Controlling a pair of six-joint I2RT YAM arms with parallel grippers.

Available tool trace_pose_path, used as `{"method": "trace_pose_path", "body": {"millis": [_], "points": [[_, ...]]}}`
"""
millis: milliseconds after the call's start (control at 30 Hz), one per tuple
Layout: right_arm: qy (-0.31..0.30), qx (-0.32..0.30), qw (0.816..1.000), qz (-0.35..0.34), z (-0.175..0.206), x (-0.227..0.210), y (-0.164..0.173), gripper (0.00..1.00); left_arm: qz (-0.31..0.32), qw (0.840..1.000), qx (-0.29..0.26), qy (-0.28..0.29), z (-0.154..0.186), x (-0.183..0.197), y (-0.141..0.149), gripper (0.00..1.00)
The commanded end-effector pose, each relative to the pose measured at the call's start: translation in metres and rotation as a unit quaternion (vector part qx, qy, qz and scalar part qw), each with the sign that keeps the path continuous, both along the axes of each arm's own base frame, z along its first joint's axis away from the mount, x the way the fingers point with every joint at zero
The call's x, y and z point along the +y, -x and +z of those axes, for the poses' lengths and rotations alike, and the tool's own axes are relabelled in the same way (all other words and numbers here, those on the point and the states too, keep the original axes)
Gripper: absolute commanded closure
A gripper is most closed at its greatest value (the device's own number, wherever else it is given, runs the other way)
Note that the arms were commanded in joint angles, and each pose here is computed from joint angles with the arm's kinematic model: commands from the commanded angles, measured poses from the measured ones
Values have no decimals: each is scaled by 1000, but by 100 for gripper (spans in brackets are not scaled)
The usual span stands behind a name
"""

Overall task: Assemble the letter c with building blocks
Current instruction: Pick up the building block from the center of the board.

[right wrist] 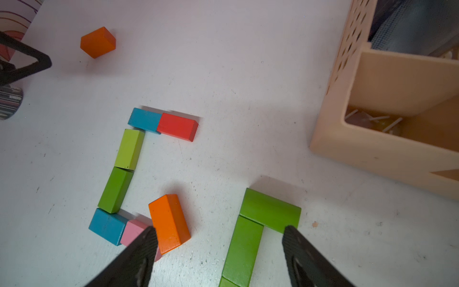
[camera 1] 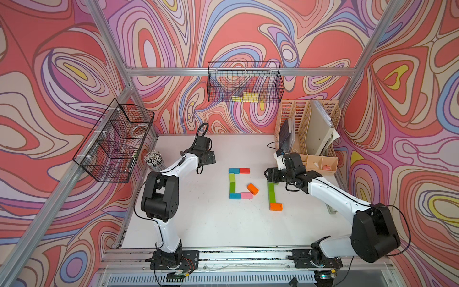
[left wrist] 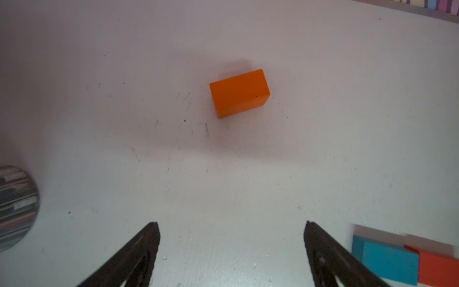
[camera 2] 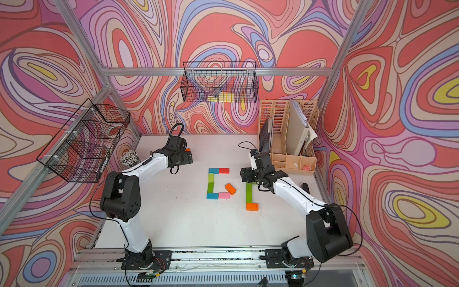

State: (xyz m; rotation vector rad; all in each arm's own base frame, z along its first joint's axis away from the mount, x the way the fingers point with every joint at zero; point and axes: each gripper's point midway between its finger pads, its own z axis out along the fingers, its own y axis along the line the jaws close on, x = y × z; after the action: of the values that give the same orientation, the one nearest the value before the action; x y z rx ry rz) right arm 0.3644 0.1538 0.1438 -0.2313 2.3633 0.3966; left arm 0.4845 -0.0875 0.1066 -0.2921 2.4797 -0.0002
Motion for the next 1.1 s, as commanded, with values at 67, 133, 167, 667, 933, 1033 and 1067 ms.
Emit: {"method": "trace_pose_path", "body": {"millis": [67,133,167,667,933,1033,1067], "points": [[-5,-8,1000,8,3,0,4,17,21,999,19,-19,-9,6,-23,6],[-5,-4,1000,8,0,0,6,17,27,999,17,-20,-11,6,-34,7],[-5,-4,1000,7,0,0,6,17,32,999,14,-20,-12,7,-38,6],[3,-7,1000,7,-1,-4,10,14,80,996,22,-7,-46,6,-85,7],[3,-13,1000,7,2,-5,11,14,97,995,33,-18,-64,11,-90,9],[3,-15,1000,7,3,-5,12,15,97,994,40,-15,-69,12,-91,11],[3,-15,1000,8,3,-5,12,16,96,994,42,-15,-70,11,-92,12]]}}
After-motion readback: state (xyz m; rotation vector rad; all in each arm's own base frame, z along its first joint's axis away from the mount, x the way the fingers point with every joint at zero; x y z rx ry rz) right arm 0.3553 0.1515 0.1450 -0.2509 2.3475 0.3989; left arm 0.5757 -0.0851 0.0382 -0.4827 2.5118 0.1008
